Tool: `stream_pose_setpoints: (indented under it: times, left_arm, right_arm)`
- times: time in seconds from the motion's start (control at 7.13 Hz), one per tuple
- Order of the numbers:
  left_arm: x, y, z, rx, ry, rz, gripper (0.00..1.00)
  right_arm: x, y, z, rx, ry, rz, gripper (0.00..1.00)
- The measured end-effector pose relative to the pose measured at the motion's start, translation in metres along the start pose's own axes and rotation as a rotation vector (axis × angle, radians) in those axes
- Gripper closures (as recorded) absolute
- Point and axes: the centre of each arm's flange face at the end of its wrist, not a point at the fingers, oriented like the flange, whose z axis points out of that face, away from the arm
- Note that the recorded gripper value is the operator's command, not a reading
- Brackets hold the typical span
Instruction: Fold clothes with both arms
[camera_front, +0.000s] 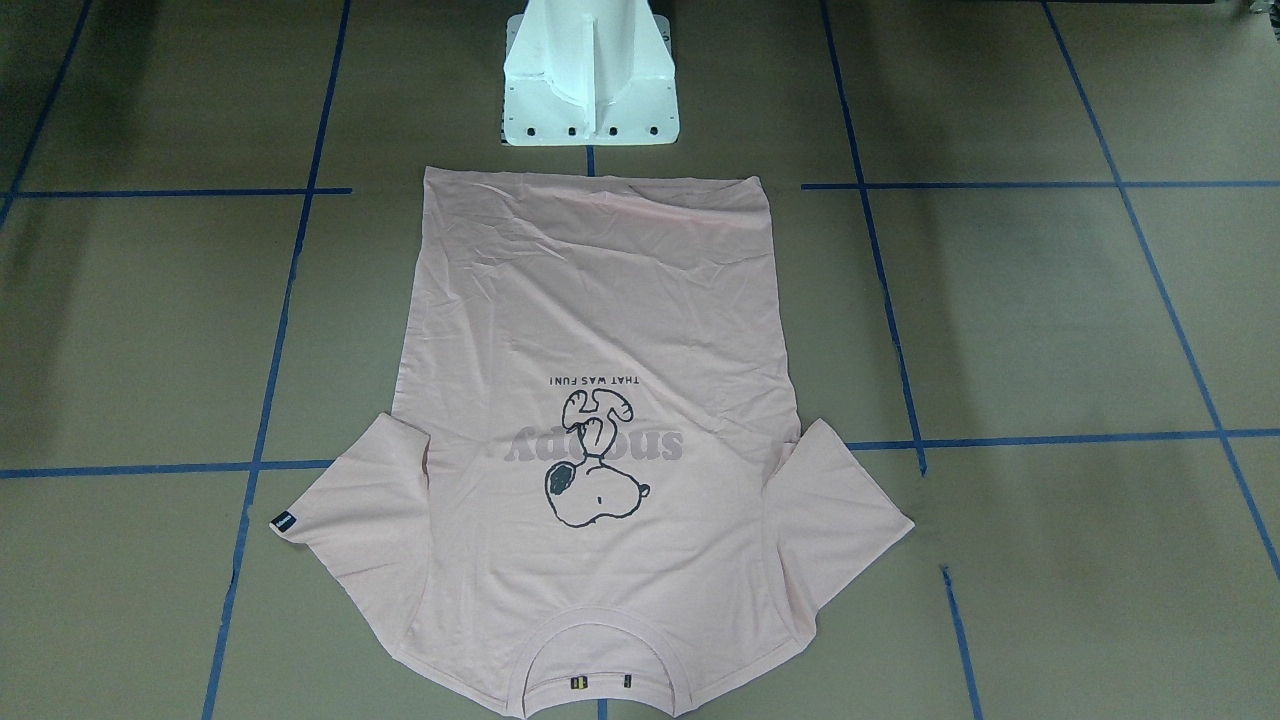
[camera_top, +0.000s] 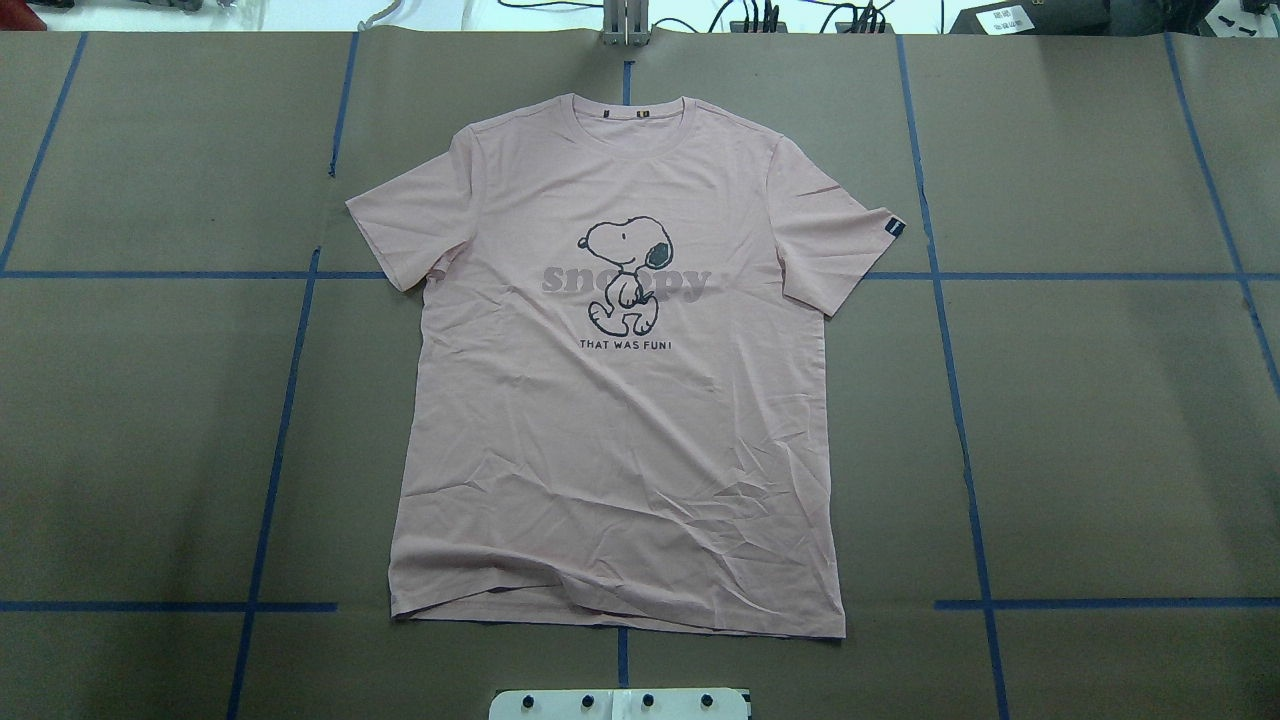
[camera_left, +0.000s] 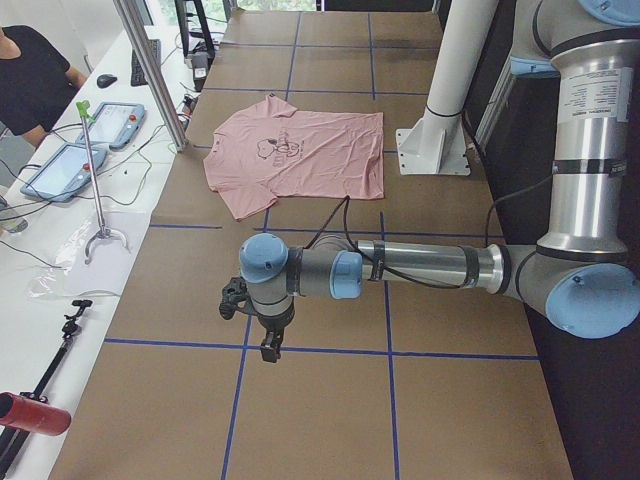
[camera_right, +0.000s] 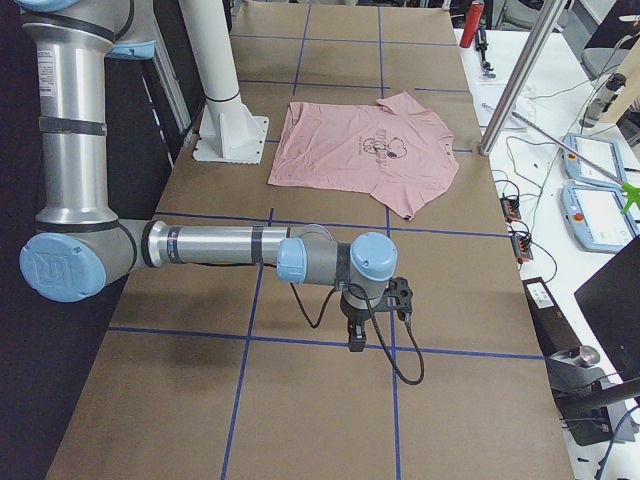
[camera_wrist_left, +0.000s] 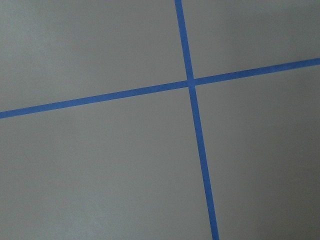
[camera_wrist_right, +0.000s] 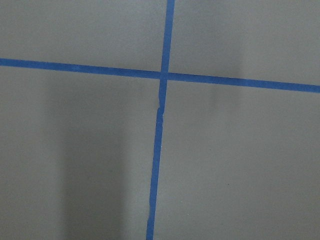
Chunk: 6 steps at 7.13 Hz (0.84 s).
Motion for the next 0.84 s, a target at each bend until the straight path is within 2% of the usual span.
stream_pose_setpoints:
  times: [0.28,0.42,0.84]
  left_arm:
    - [0.002,-0.002,-0.002,0.007,0.004,0.006,0.00]
    - [0.010,-0.013,-0.012,0.027,0.004,0.023,0.00]
    - [0.060,-0.086,-0.066,0.163,0.002,0.158,0.00]
  right_arm:
    - [-0.009,-0.010,-0.010,0.020,-0.001,-0.006,0.00]
    - [-0.022,-0.026,-0.020,0.041,-0.003,-0.030,0.00]
    - [-0.109,-0.102,-0.034,0.120,-0.004,-0.185,0.00]
